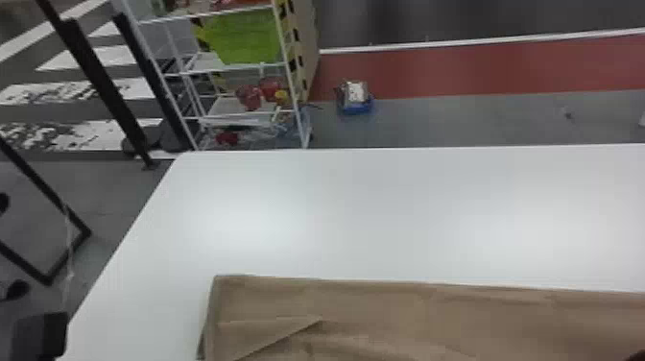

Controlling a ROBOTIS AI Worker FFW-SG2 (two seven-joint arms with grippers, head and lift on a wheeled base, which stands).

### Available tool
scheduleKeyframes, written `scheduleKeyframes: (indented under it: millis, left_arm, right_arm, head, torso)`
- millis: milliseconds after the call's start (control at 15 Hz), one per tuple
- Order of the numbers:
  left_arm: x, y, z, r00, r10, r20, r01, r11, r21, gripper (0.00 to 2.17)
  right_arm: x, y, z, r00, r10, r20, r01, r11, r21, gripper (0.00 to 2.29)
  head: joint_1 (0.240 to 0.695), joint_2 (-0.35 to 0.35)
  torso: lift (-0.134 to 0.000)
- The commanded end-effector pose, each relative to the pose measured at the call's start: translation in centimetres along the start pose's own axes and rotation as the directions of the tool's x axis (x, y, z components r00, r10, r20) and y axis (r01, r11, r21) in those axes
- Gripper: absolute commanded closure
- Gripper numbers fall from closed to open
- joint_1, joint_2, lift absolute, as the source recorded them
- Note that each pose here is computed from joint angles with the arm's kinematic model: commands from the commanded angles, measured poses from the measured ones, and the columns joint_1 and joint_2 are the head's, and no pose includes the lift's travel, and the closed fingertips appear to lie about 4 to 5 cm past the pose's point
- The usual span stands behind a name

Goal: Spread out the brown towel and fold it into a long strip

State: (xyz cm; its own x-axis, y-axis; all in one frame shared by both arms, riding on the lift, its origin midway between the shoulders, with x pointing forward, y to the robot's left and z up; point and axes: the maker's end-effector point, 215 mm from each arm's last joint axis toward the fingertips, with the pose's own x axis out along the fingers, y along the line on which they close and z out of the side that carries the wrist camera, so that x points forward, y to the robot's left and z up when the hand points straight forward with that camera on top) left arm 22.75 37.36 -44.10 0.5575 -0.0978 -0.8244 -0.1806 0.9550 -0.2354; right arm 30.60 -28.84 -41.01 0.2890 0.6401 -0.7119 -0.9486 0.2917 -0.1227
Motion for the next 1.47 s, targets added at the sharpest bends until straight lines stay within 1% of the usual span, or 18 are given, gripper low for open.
scheduleKeyframes:
  millis: [0, 67, 133, 200, 267, 333, 400, 467, 533, 600, 733, 867, 933, 1067, 1200, 1267, 1333, 1400]
  left_arm:
    - [-0.1, 0.0, -0.1, 1.0, -0.001, -0.003, 0.001, 1.0, -0.007, 0.56]
    - [-0.1, 0.0, -0.1, 1.0, -0.002, -0.002, 0.002, 1.0, -0.007, 0.56]
    - [-0.3, 0.0, 0.1, 1.0, -0.003, 0.003, 0.003, 1.0, -0.007, 0.56]
    - [-0.4, 0.0, 0.2, 1.0, -0.008, 0.008, 0.008, 1.0, -0.006, 0.56]
    - [-0.6, -0.3, 0.7, 1.0, -0.015, 0.019, 0.015, 1.0, -0.001, 0.56]
    - [-0.7, -0.6, 1.0, 0.999, -0.026, 0.03, 0.025, 1.0, 0.006, 0.56]
    - [-0.7, -0.8, 1.3, 0.999, -0.032, 0.037, 0.031, 0.999, 0.01, 0.56]
    - [-0.6, -1.2, 1.7, 0.998, -0.043, 0.046, 0.042, 0.999, 0.013, 0.56]
    - [-0.4, -1.5, 1.9, 0.997, -0.052, 0.05, 0.052, 0.999, 0.013, 0.56]
    - [-0.3, -1.5, 2.1, 0.997, -0.054, 0.054, 0.053, 0.999, 0.014, 0.56]
    - [-0.2, -1.7, 3.5, 0.994, -0.062, 0.095, 0.058, 0.998, 0.04, 0.56]
    - [0.7, -2.1, 4.5, 0.987, -0.087, 0.133, 0.078, 0.994, 0.071, 0.56]
    - [1.3, -2.2, 5.1, 0.984, -0.096, 0.152, 0.085, 0.993, 0.082, 0.56]
    - [2.3, -2.6, 5.8, 0.975, -0.134, 0.176, 0.121, 0.989, 0.079, 0.56]
    - [3.3, -3.2, 5.9, 0.971, -0.171, 0.169, 0.163, 0.985, 0.063, 0.57]
    - [3.6, -3.2, 5.8, 0.971, -0.172, 0.165, 0.164, 0.985, 0.059, 0.59]
    - [4.0, -3.5, 5.3, 0.972, -0.177, 0.151, 0.171, 0.984, 0.053, 0.73]
    - [4.1, -3.3, 5.0, 0.976, -0.167, 0.139, 0.162, 0.986, 0.044, 0.82]
  right_arm:
    - [-1.6, -1.2, 1.1, 0.997, -0.045, 0.065, 0.043, 0.999, 0.03, 0.02]
    - [-3.1, -2.3, 1.4, 0.991, -0.078, 0.105, 0.07, 0.995, 0.078, 0.02]
    - [-5.4, -4.0, 1.9, 0.979, -0.131, 0.159, 0.107, 0.983, 0.15, 0.02]
    - [-7.8, -5.7, 2.1, 0.961, -0.187, 0.203, 0.139, 0.963, 0.23, 0.02]
    - [-10.1, -7.3, 2.0, 0.938, -0.241, 0.248, 0.159, 0.937, 0.309, 0.02]
    - [-11.9, -8.5, 1.4, 0.918, -0.288, 0.273, 0.164, 0.902, 0.399, 0.02]
    - [-12.9, -9.2, -0.4, 0.916, -0.314, 0.249, 0.131, 0.822, 0.554, 0.05]
    - [-13.8, -9.2, -0.9, 0.905, -0.334, 0.264, 0.106, 0.779, 0.619, 0.06]
    - [-14.2, -9.1, -1.4, 0.899, -0.344, 0.272, 0.094, 0.756, 0.647, 0.06]
    - [-14.2, -9.0, -1.8, 0.886, -0.361, 0.29, 0.091, 0.749, 0.656, 0.06]
    - [-13.5, -9.0, -3.6, 0.875, -0.382, 0.297, 0.099, 0.742, 0.663, 0.06]
    - [-12.8, -9.1, -6.0, 0.868, -0.398, 0.298, 0.118, 0.748, 0.653, 0.06]
    - [-12.3, -9.1, -6.7, 0.866, -0.401, 0.298, 0.123, 0.749, 0.651, 0.06]
    - [-11.4, -9.0, -7.7, 0.868, -0.4, 0.293, 0.134, 0.759, 0.638, 0.06]
    - [-10.2, -8.6, -8.1, 0.877, -0.39, 0.282, 0.14, 0.766, 0.627, 0.06]
    - [-9.9, -8.5, -8.0, 0.874, -0.392, 0.287, 0.139, 0.767, 0.626, 0.06]
    - [-9.8, -8.5, -7.9, 0.873, -0.392, 0.289, 0.14, 0.77, 0.622, 0.07]
    - [-10.1, -8.6, -7.9, 0.872, -0.396, 0.289, 0.144, 0.77, 0.622, 0.07]
  head:
    - [0.695, 0.195]
    - [0.695, 0.192]
    - [0.695, 0.184]
    - [0.695, 0.172]
    - [0.695, 0.151]
    - [0.695, 0.093]
    - [0.695, 0.06]
    - [0.695, 0.02]
    - [0.695, -0.014]
    - [0.695, -0.073]
    - [0.695, -0.1]
    - [0.695, -0.112]
    - [0.695, -0.121]
    - [0.695, -0.141]
    - [0.695, -0.145]
    - [0.695, -0.146]
    - [0.695, -0.147]
    - [0.695, -0.146]
  torso:
    - [-0.123]
    - [-0.123]
    - [-0.123]
    - [-0.123]
    - [-0.123]
    - [-0.123]
    - [-0.123]
    - [-0.123]
    - [-0.123]
    - [-0.123]
    - [-0.123]
    - [-0.123]
    - [-0.123]
    - [-0.123]
    - [-0.123]
    - [-0.123]
    - [-0.123]
    - [-0.123]
